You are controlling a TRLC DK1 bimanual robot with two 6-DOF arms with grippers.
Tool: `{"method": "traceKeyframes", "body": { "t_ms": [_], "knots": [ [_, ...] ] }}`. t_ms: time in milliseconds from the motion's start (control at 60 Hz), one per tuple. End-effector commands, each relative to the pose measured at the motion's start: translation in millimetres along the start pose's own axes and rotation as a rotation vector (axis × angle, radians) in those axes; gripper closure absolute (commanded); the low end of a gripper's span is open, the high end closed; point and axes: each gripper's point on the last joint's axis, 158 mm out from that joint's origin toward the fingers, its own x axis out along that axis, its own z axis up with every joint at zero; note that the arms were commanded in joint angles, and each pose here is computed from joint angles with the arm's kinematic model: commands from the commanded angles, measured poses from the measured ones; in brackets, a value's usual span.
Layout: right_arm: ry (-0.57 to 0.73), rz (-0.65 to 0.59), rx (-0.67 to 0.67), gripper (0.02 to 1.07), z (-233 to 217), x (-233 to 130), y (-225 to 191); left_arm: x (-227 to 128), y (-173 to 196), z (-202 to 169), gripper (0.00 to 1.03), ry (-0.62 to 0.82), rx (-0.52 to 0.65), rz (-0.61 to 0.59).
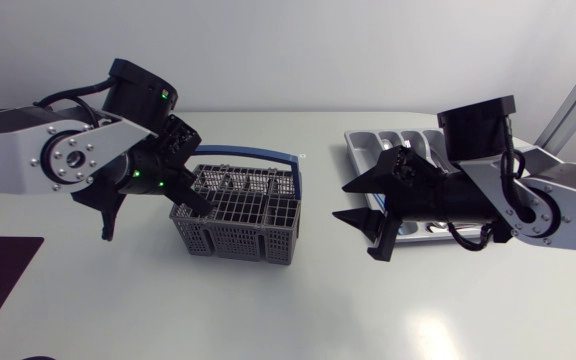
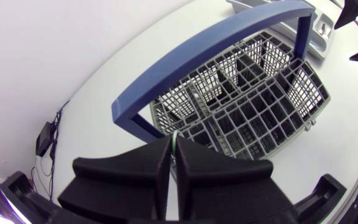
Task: Unload the cutlery basket into the drawer organizer.
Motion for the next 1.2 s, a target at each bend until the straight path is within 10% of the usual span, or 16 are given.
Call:
{"method": "traceKeyframes", "body": {
  "t_ms": [0,1183],
  "knots": [
    [0.008,0.017,0.005,0.43,-5.7,-2.3,9.1,-9.3,-3.9,-0.7,1.00,-0.012,0.022,0.010],
    [0.000,0.015,-0.004,0.43,-5.2,-11.3,16.7,-65.8,0.3,17.0,1.00,-0.196,0.295,-0.011]
  ]
}}
